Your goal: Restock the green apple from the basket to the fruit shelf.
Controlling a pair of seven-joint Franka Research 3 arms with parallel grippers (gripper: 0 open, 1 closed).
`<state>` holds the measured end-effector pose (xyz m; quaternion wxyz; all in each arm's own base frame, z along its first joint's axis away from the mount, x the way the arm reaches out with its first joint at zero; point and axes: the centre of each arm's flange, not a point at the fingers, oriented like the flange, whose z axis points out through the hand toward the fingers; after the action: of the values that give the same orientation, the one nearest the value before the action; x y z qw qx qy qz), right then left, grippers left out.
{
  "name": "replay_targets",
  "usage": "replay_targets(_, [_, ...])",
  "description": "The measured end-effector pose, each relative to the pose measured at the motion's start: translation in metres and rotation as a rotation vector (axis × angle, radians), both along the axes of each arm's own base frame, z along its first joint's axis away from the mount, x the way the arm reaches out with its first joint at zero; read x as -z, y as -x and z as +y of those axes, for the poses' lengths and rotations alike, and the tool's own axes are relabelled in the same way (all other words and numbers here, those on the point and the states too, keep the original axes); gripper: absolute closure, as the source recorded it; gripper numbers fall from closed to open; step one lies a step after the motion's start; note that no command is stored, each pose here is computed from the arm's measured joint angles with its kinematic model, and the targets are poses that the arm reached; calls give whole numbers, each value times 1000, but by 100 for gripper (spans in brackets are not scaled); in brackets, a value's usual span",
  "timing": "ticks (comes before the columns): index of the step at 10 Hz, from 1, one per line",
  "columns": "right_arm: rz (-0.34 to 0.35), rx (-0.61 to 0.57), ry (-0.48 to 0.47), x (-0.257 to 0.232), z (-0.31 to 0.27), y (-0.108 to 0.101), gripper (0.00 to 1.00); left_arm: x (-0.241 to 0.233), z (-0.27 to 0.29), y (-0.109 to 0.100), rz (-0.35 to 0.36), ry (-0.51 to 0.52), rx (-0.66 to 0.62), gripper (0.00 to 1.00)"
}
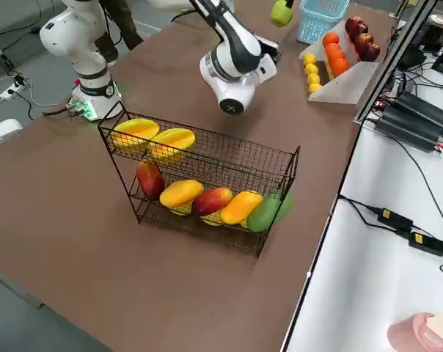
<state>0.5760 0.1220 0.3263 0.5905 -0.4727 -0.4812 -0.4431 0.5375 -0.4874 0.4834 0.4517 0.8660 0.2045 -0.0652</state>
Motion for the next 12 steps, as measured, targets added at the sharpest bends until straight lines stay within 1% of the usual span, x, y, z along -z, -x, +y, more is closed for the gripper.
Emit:
replay_targets(3, [-11, 10, -74, 15, 16, 1, 0, 0, -21, 8, -7, 7, -12, 16])
replay_targets(5, [-3, 8, -135, 21, 42, 9, 0, 18, -39, 17, -30, -18, -25, 16])
replay_targets(7, [-15, 8, -153, 27, 53, 16, 0, 32, -51, 23, -39, -44, -39, 16])
replay_targets(10, [-38, 33, -172, 32, 53, 16, 0, 27, -52, 16, -37, -34, -62, 16])
replay_targets(12, [-53, 74, -212, 35, 59, 13, 0, 25, -55, 20, -37, -31, -57, 16])
